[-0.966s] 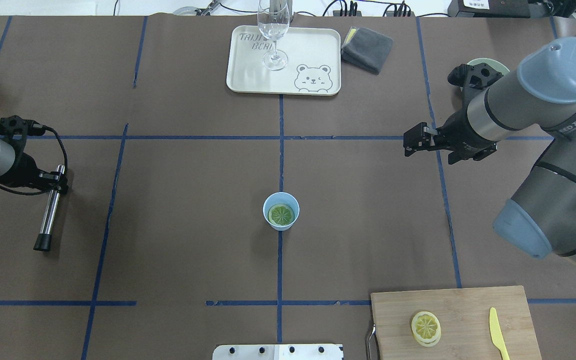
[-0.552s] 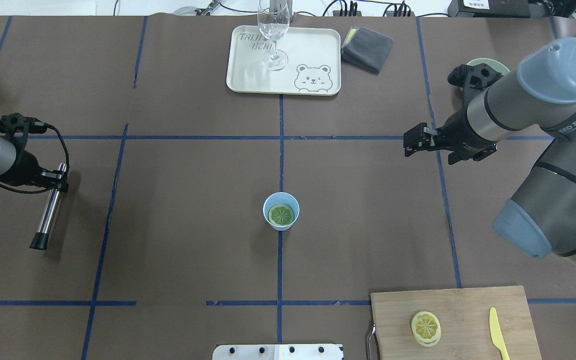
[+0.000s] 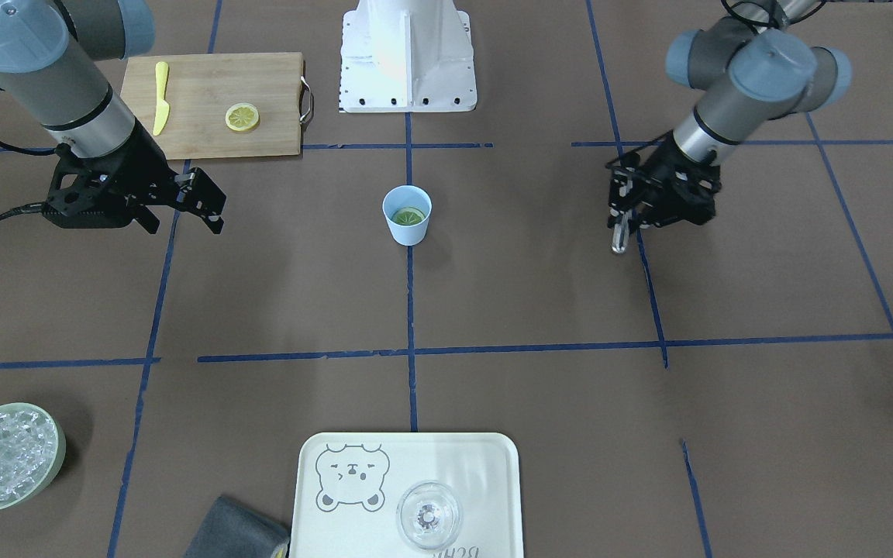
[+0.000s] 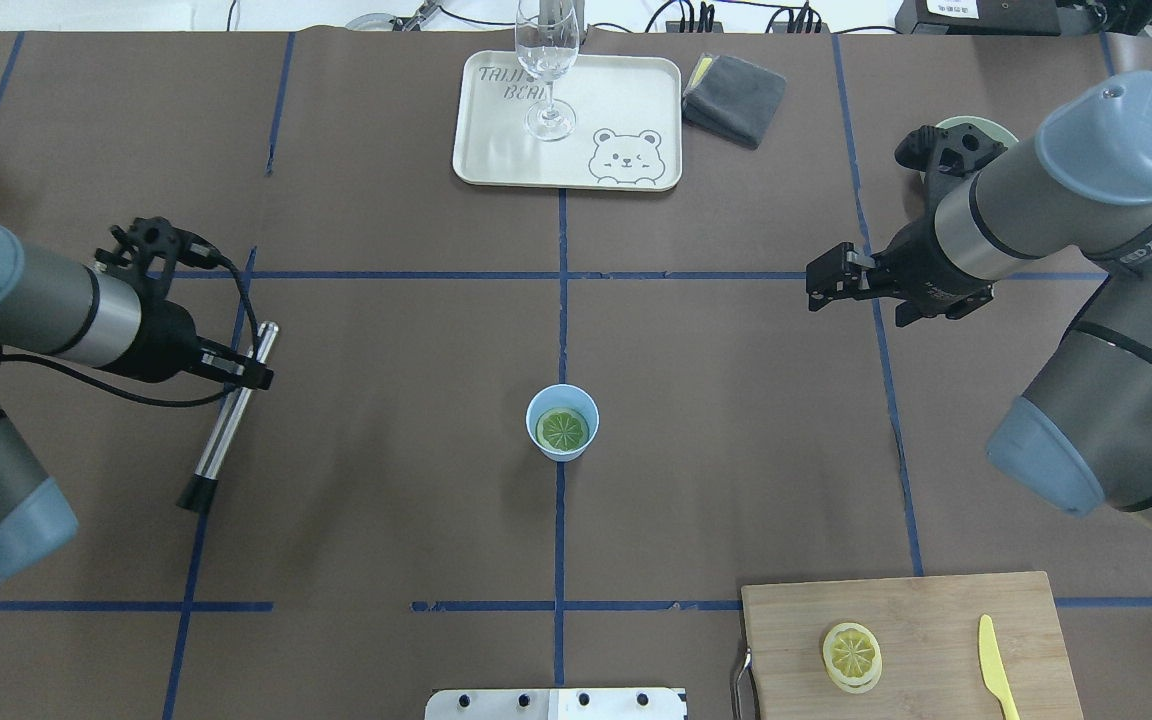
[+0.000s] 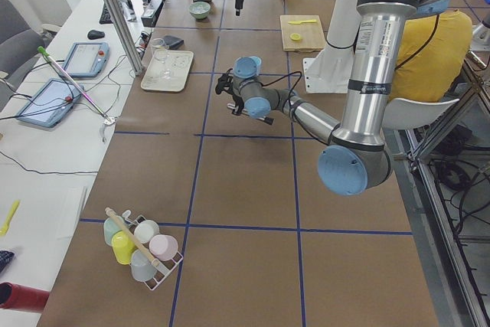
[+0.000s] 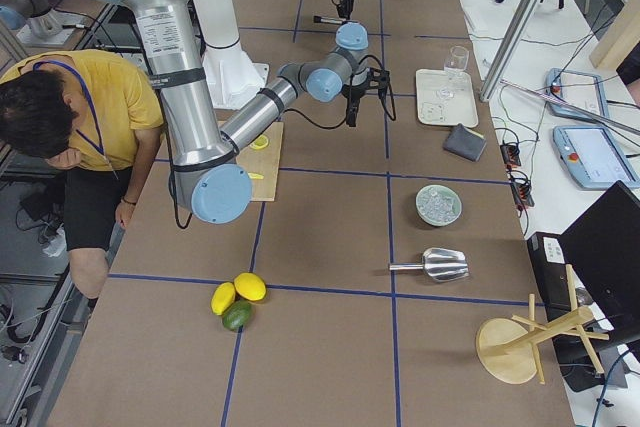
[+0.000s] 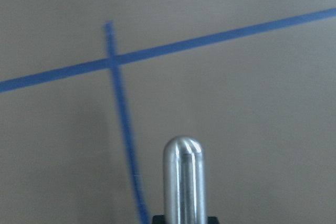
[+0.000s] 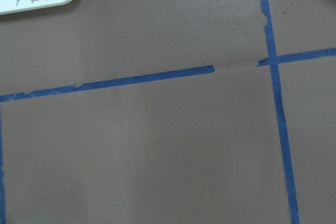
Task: Squeeze lemon into cup
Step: 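Carry the muddler over the blue cup with the left gripper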
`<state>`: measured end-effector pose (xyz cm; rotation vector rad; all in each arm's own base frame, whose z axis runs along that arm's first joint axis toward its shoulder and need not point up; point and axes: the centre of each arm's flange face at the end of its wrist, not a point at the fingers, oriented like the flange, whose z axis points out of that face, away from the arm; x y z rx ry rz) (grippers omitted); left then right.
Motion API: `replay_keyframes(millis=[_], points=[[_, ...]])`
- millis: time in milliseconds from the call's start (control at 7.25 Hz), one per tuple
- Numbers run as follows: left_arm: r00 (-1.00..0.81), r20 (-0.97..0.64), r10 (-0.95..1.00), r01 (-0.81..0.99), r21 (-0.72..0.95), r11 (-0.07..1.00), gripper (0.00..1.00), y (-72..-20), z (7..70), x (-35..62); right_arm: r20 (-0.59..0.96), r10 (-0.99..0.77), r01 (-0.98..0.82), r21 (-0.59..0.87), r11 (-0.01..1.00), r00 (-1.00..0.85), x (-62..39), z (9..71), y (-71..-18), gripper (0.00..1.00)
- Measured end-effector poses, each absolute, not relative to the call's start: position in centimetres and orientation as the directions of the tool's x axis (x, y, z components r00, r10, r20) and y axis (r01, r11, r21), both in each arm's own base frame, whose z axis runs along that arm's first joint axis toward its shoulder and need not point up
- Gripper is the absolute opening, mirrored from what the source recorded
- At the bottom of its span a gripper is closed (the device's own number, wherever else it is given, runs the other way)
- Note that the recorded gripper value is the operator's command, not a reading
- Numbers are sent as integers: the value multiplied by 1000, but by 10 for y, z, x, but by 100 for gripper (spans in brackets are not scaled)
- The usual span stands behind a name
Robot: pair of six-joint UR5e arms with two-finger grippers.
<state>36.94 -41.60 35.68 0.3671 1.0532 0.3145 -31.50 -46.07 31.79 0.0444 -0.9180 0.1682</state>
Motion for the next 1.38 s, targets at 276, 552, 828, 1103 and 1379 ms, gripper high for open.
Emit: replay_keyframes(millis=[276,552,828,1103,1379], points=[[377,-760,530,51,588,807,0,-405,240,405,790,136,-171,-40,985,598,-310,322,-462,100],[343,-750,565,245,652,718,0,-401,154,404,784,153,-188,-47,981,602,-299,330,-465,100],[356,-756,549,490,651,579,0,-374,124,418,776,153,-193,-41,980,612,-283,342,-471,100],[363,-794,487,674,585,451,0,-343,129,445,775,128,-167,-29,985,619,-266,354,-474,100],[412,-812,414,736,564,375,0,-315,153,483,774,130,-167,-32,985,620,-257,359,-474,100]])
